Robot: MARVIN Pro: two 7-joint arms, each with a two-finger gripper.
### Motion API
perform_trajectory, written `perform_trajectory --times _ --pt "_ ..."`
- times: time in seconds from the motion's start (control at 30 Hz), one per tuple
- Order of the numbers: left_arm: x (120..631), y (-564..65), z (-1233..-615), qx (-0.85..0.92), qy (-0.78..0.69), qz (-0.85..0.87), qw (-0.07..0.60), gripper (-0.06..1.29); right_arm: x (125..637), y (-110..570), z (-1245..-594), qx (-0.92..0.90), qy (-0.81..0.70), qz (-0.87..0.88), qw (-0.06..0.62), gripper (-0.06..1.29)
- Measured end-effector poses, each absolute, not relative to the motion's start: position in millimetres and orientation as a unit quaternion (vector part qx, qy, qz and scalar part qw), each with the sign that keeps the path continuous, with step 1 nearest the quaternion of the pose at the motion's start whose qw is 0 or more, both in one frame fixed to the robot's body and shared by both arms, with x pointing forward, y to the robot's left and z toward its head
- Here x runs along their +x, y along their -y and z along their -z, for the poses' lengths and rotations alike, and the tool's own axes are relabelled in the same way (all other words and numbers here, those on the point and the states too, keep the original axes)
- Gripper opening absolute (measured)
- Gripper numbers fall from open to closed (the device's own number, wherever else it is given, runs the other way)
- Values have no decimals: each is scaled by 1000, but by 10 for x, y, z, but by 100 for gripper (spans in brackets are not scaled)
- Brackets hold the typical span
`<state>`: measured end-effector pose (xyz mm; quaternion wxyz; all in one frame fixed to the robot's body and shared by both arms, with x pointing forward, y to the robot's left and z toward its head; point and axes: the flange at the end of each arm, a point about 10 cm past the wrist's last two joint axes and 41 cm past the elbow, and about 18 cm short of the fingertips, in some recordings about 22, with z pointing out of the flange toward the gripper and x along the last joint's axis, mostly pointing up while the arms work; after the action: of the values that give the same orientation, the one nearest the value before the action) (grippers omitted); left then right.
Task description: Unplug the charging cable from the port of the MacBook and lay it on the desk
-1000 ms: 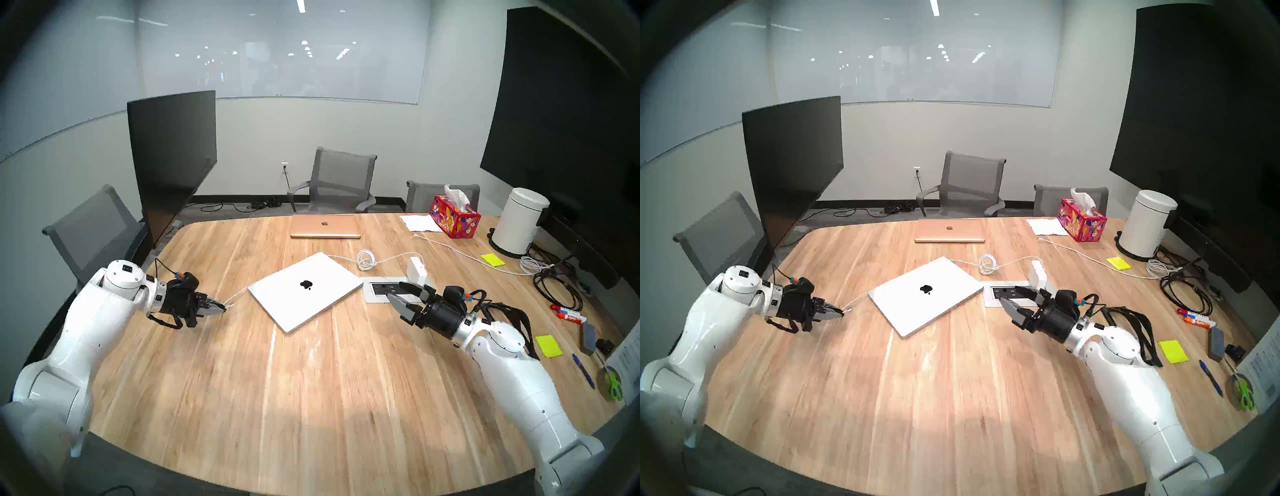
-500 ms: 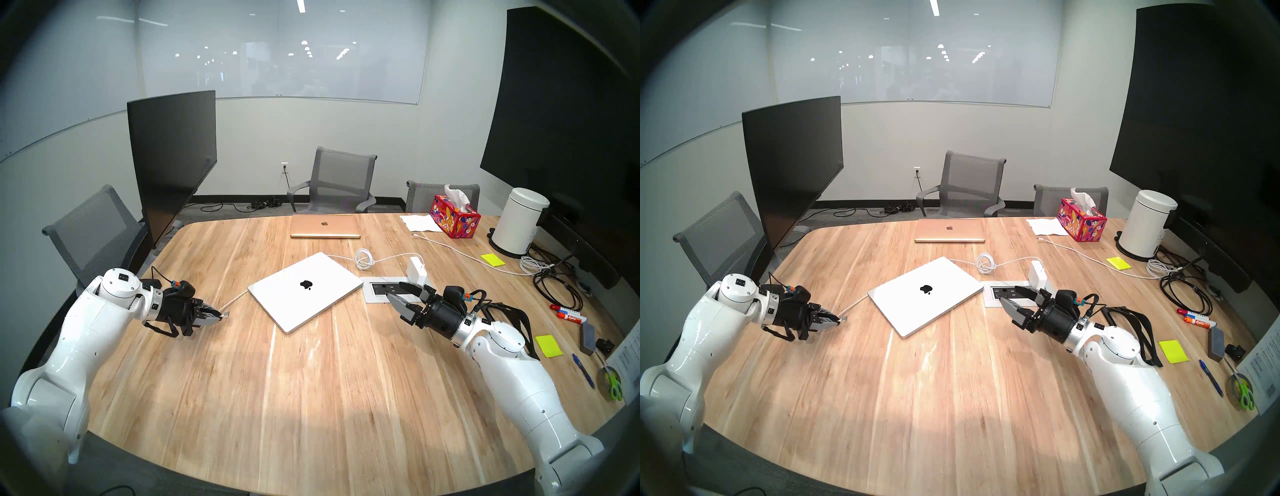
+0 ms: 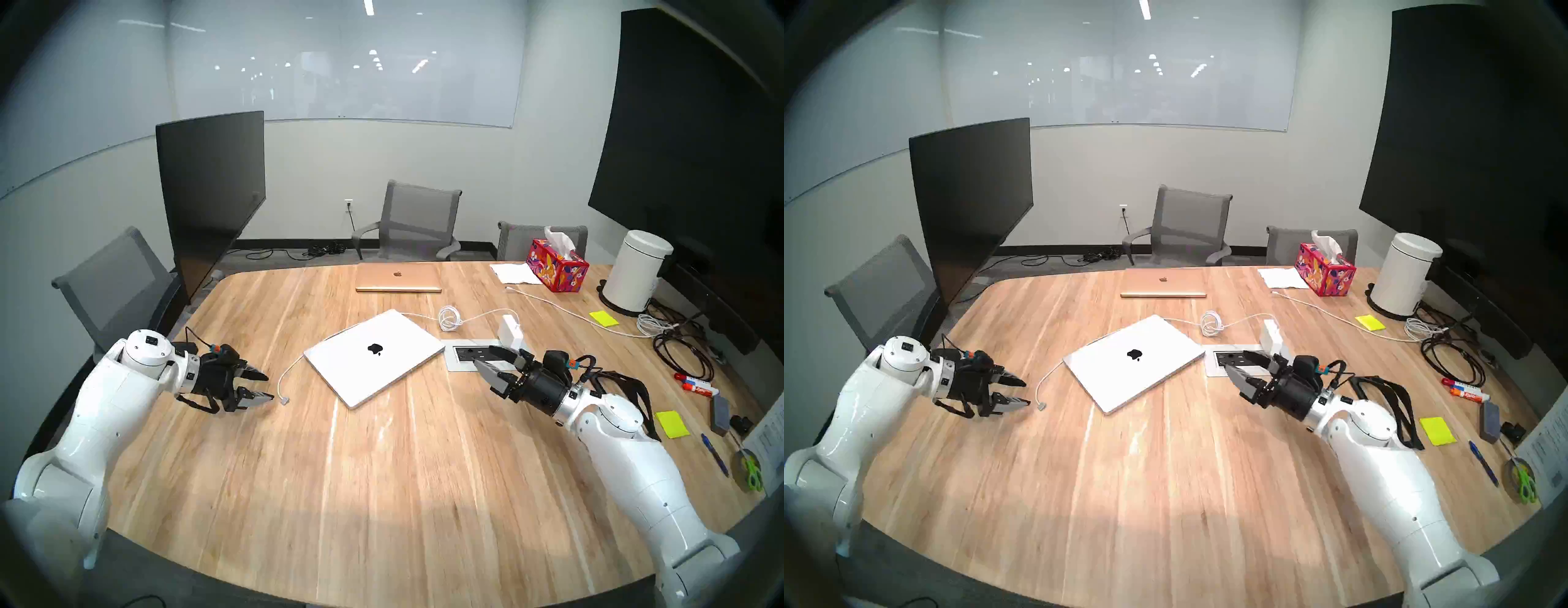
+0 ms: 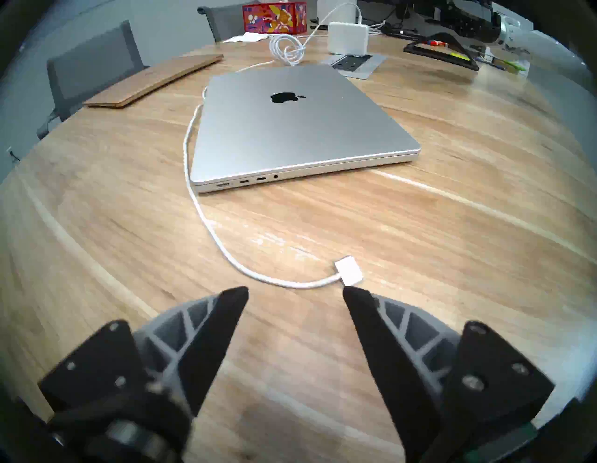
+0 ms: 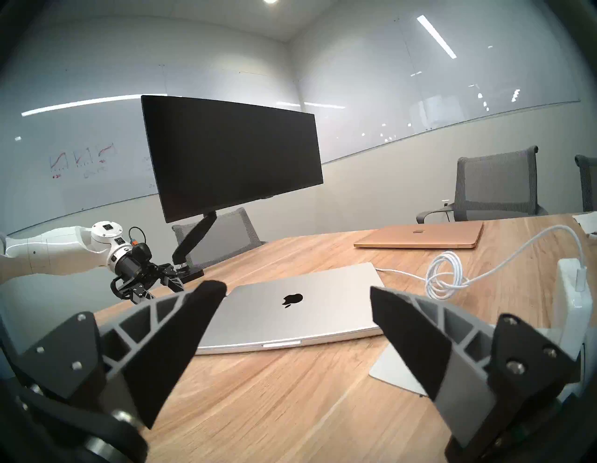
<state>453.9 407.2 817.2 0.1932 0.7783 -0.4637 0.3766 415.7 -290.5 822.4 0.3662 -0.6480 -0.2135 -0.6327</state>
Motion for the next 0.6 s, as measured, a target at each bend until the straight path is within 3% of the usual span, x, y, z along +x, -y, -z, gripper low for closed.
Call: perform_trajectory --times 0.6 --pt "4389 -3966 -8573 743 398 -478 247 84 4157 2904 -8223 -648 213 633 366 122"
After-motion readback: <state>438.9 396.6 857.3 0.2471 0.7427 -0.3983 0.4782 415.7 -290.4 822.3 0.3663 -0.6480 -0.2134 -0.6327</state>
